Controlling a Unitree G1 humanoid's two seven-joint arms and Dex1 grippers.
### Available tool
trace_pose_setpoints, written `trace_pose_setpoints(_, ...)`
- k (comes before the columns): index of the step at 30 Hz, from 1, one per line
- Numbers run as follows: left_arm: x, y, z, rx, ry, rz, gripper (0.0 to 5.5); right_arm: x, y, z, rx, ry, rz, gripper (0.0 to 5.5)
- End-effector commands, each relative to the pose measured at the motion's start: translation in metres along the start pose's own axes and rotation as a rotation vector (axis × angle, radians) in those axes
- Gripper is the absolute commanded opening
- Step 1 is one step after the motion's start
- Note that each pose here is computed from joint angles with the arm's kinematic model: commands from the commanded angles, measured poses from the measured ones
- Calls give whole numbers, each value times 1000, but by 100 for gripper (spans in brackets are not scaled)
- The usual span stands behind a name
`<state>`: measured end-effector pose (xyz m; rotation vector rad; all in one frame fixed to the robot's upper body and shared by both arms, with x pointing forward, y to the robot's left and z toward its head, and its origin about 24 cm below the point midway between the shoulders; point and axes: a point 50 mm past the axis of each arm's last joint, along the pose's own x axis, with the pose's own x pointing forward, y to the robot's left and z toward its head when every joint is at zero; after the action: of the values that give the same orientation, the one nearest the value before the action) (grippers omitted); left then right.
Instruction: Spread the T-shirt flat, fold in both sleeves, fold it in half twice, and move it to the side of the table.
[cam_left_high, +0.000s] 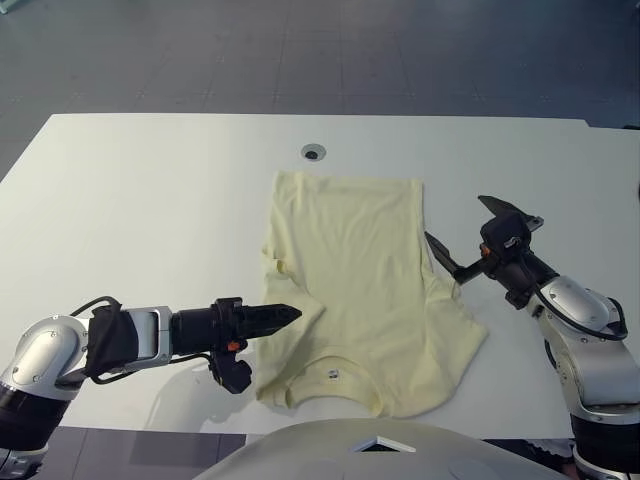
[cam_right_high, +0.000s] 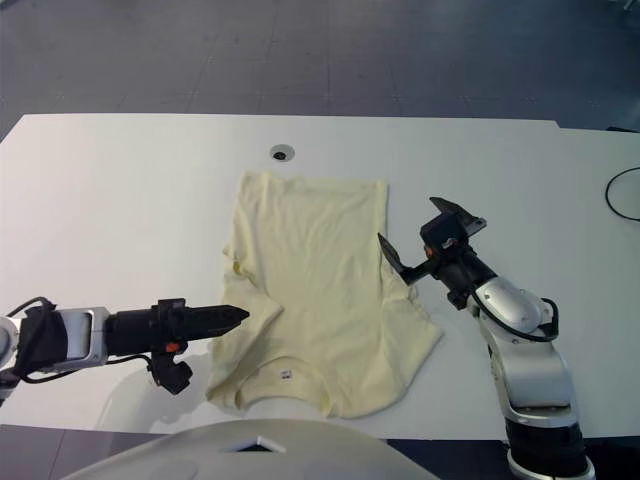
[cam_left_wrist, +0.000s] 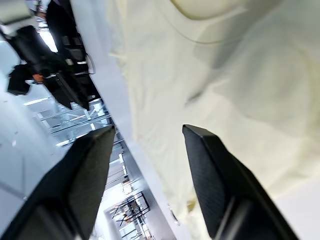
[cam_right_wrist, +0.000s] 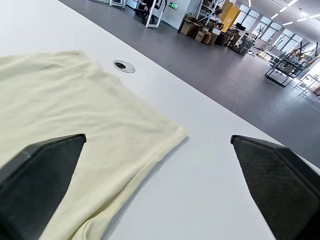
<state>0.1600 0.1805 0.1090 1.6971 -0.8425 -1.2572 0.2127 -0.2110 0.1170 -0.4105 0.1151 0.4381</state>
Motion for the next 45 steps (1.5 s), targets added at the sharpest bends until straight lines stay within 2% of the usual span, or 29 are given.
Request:
trace_pose_setpoints(1, -17, 6, -3, -137, 102, 120, 327, -14, -3, 2, 55, 11, -3, 540)
trace_pose_setpoints(3, -25, 2, -6, -274, 161, 181, 358, -24, -3, 2, 88, 28, -1, 540)
trace_pose_setpoints(7, -30, -15, -2, -540, 211, 232, 427, -44, -12, 7, 26, 72, 4, 540)
trace_pose_setpoints(14, -18, -42, 17, -787, 234, 207, 536, -75, -16, -5, 300, 265, 58, 540)
trace_pose_setpoints(17, -15, -43, 21, -832, 262, 241, 536, -84, -11, -17, 578, 347, 57, 540)
trace_pose_setpoints(20, -16, -42, 24, -855, 280, 269, 536, -92, -5, -26, 762, 425, 55, 540)
trace_pose_setpoints(26, -17, -43, 27, -861, 300, 264, 536, -96, 2, -35, 847, 555, 24, 540)
trace_pose_setpoints(32, -22, -44, 29, -854, 322, 249, 540, -96, 7, -45, 843, 642, -21, 439)
trace_pose_setpoints(45, -22, -42, 36, -860, 322, 257, 540, -95, 25, -50, 797, 729, 58, 228)
